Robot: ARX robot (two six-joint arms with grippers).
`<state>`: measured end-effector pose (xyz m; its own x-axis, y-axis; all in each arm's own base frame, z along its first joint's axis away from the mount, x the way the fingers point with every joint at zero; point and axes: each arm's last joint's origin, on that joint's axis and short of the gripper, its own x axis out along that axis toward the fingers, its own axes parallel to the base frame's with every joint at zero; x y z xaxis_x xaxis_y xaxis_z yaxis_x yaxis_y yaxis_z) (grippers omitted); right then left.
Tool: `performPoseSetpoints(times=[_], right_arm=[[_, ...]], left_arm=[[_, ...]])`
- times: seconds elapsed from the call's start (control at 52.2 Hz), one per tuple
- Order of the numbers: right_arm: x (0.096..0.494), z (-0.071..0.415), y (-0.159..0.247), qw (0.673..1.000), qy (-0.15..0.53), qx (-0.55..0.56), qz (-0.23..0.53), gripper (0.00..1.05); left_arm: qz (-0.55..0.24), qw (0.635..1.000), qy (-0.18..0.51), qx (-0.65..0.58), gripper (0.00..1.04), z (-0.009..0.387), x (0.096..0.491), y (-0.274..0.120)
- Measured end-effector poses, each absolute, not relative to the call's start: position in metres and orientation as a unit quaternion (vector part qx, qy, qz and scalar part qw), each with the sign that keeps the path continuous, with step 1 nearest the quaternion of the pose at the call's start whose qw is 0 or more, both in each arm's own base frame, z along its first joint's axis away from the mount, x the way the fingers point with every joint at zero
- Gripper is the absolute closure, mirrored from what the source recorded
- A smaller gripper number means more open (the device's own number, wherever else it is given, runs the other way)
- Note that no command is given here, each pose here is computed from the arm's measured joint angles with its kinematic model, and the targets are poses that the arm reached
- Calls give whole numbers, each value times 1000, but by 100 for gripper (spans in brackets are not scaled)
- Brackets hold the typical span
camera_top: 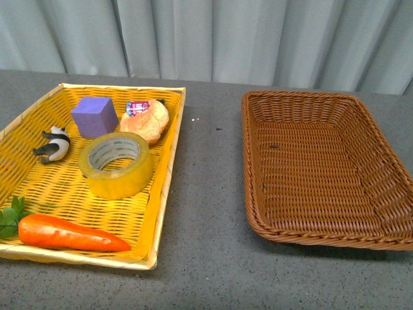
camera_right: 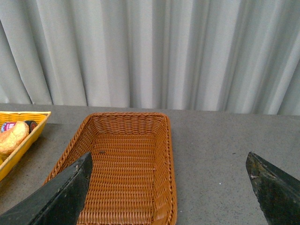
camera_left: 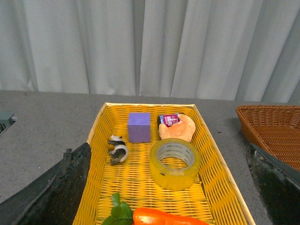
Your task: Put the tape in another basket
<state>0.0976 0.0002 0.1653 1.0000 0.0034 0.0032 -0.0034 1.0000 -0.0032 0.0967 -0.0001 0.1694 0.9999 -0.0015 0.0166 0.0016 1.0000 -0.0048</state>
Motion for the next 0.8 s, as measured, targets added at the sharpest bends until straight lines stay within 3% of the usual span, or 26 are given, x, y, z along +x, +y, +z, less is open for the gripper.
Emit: performPoseSetpoints(times=[0.804], right_arm=[[98, 165, 0, 1000, -2, -2, 2, 9]], left_arm=[[-1, 1000, -8, -2, 7, 169, 97, 0]])
